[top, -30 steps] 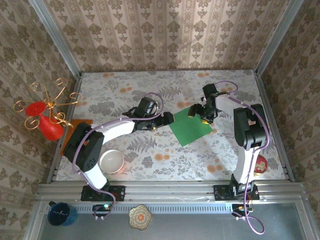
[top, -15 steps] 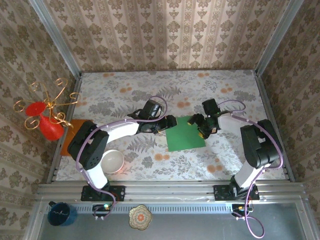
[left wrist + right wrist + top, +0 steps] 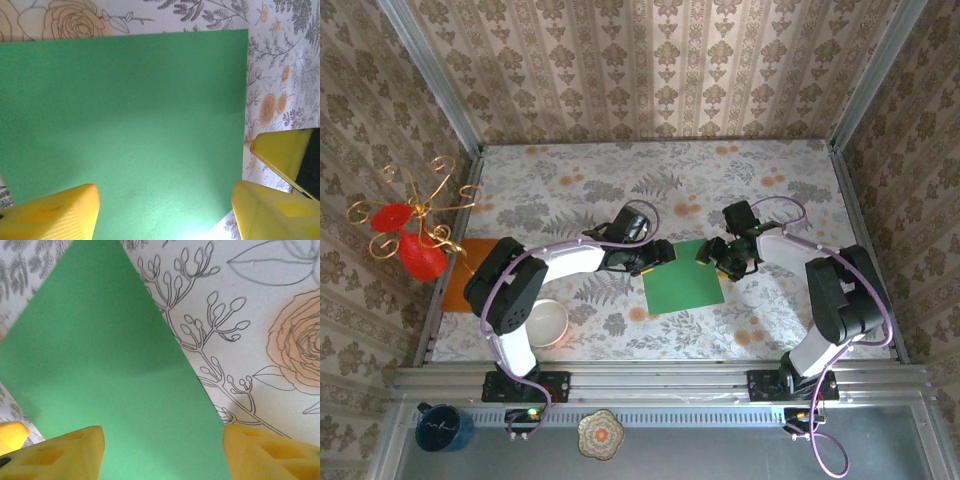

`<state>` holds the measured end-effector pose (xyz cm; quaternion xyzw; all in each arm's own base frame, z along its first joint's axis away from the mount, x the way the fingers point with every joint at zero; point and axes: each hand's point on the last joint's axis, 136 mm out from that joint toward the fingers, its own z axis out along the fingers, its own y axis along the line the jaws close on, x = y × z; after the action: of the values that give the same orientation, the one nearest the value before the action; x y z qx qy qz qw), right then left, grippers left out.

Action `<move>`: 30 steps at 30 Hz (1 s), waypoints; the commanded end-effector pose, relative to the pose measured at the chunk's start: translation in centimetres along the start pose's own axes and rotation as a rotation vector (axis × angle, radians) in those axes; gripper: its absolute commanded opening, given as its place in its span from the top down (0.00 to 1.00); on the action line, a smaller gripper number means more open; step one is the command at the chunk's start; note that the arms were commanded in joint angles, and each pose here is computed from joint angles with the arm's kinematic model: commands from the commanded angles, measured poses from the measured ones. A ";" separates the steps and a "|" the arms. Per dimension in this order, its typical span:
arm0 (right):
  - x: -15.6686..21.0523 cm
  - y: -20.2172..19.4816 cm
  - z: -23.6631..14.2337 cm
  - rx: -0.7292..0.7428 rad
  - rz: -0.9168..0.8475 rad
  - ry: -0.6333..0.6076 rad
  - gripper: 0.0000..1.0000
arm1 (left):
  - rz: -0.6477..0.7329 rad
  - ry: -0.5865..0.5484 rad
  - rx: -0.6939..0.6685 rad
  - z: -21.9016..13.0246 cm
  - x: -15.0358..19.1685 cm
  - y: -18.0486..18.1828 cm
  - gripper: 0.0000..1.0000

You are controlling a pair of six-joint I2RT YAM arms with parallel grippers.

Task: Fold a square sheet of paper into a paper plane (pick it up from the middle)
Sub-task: Move the square sheet of paper to the center of the table, then first fold the square sheet of paper in half at the center of the table.

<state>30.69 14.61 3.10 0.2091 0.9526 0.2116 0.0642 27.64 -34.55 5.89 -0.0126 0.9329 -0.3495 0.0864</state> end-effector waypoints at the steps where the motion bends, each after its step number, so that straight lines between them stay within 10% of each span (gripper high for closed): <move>1: 1.6 -0.5 0.6 0.013 -0.112 0.100 0.39 | -0.020 0.023 -0.017 0.0 0.8 -0.2 0.28; 30: 1.5 1.2 2.3 -0.047 -0.208 0.122 0.52 | -0.065 0.055 -0.123 1.4 2.0 3.5 0.28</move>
<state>30.40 16.70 2.01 0.1012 0.9652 0.2364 0.0468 26.62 -33.90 3.98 -0.0252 0.9457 -0.3179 0.0634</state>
